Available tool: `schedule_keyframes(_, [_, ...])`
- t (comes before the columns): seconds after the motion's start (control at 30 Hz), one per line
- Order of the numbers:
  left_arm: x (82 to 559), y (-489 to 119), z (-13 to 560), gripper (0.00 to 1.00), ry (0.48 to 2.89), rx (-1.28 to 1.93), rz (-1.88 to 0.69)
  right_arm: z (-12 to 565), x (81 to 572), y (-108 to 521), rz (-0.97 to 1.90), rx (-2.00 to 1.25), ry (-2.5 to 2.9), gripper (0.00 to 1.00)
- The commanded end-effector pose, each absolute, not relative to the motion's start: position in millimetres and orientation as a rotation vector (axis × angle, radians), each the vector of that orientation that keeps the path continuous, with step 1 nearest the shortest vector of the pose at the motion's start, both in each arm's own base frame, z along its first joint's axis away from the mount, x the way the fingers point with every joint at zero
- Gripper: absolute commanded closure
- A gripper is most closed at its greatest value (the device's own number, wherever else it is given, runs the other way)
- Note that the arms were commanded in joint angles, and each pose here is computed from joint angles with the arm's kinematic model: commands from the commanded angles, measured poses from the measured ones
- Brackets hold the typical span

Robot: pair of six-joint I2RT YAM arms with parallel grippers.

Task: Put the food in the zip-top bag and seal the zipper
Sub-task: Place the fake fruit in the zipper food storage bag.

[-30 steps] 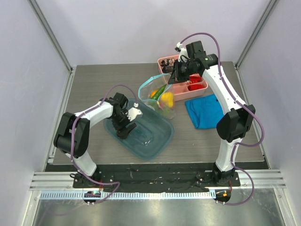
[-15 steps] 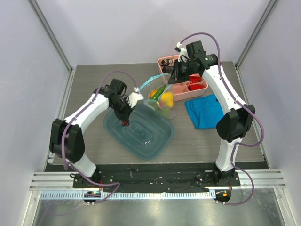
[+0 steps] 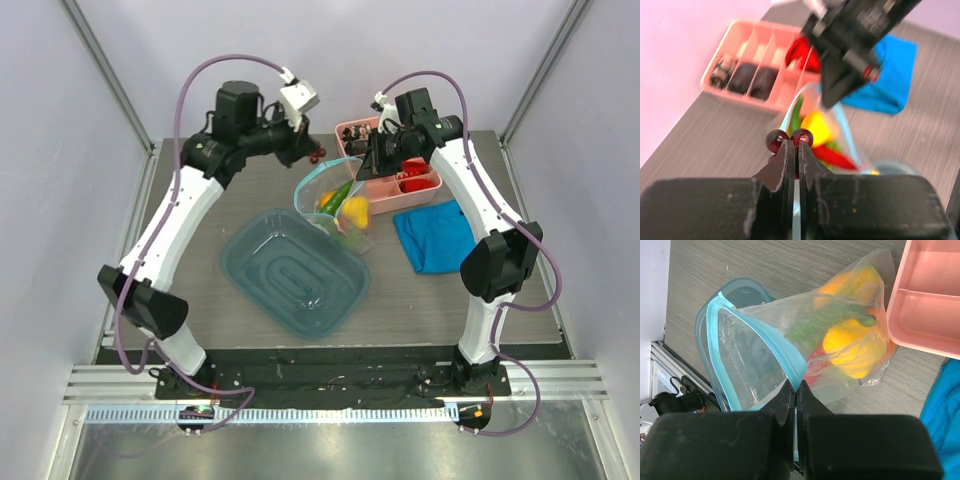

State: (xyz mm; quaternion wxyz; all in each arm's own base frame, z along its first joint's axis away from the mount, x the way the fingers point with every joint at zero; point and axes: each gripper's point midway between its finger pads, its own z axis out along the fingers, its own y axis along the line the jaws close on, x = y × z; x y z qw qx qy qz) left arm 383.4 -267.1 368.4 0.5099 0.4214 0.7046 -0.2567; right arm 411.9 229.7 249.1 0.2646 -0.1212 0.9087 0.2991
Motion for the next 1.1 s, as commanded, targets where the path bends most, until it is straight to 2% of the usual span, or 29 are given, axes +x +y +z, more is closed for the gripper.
schedule_keyframes(0.0, [393.3, -318.3, 357.0, 1.00, 1.664, 1.024, -0.718, 269.2, 410.4, 230.4, 0.821, -0.366, 2.392, 0.99])
schedule_keyframes(0.1, [390.9, -330.3, 332.1, 0.99, 1.697, 1.055, -0.715, 270.4, 410.4, 228.9, 0.814, -0.370, 2.387, 0.99])
schedule_keyframes(0.17, [393.3, -329.4, 317.6, 0.90, 1.737, 1.050, -0.708, 272.5, 408.7, 230.1, 0.821, -0.383, 2.380, 0.99])
schedule_keyframes(0.2, [393.3, -328.1, 314.2, 0.71, 1.747, 1.051, -0.701, 273.3, 408.2, 230.3, 0.822, -0.397, 2.375, 0.99])
schedule_keyframes(0.27, [393.0, -322.4, 312.7, 0.45, 1.753, 1.052, -0.674, 274.9, 407.7, 231.8, 0.832, -0.414, 2.366, 0.99])
schedule_keyframes(0.3, [390.9, -320.5, 313.2, 0.22, 1.753, 1.058, -0.669, 274.2, 407.3, 232.1, 0.834, -0.424, 2.366, 0.99])
schedule_keyframes(0.33, [385.5, -315.4, 316.5, 0.13, 1.745, 1.082, -0.653, 276.0, 407.2, 232.6, 0.838, -0.433, 2.360, 0.99])
schedule_keyframes(0.4, [374.9, -307.4, 310.8, 0.02, 1.735, 1.145, -0.671, 275.3, 409.1, 233.4, 0.841, -0.452, 2.354, 0.99])
schedule_keyframes(0.47, [359.8, -296.9, 315.3, 0.00, 1.666, 1.237, -0.651, 277.2, 410.5, 234.0, 0.840, -0.465, 2.346, 0.99])
schedule_keyframes(0.73, [291.0, -283.6, 263.2, 0.00, 1.347, 1.712, -0.699, 279.0, 411.8, 236.9, 0.853, -0.516, 2.328, 0.99])
schedule_keyframes(0.87, [306.1, -293.1, 253.0, 0.00, 1.296, 1.738, -0.645, 280.2, 411.6, 241.6, 0.856, -0.545, 2.318, 0.99])
schedule_keyframes(0.93, [323.9, -298.6, 245.9, 0.00, 1.373, 1.654, -0.624, 280.3, 408.2, 243.1, 0.856, -0.560, 2.320, 0.99])
schedule_keyframes(1.07, [327.4, -306.3, 231.4, 0.08, 1.305, 1.710, -0.597, 280.4, 403.6, 247.9, 0.845, -0.606, 2.311, 0.99])
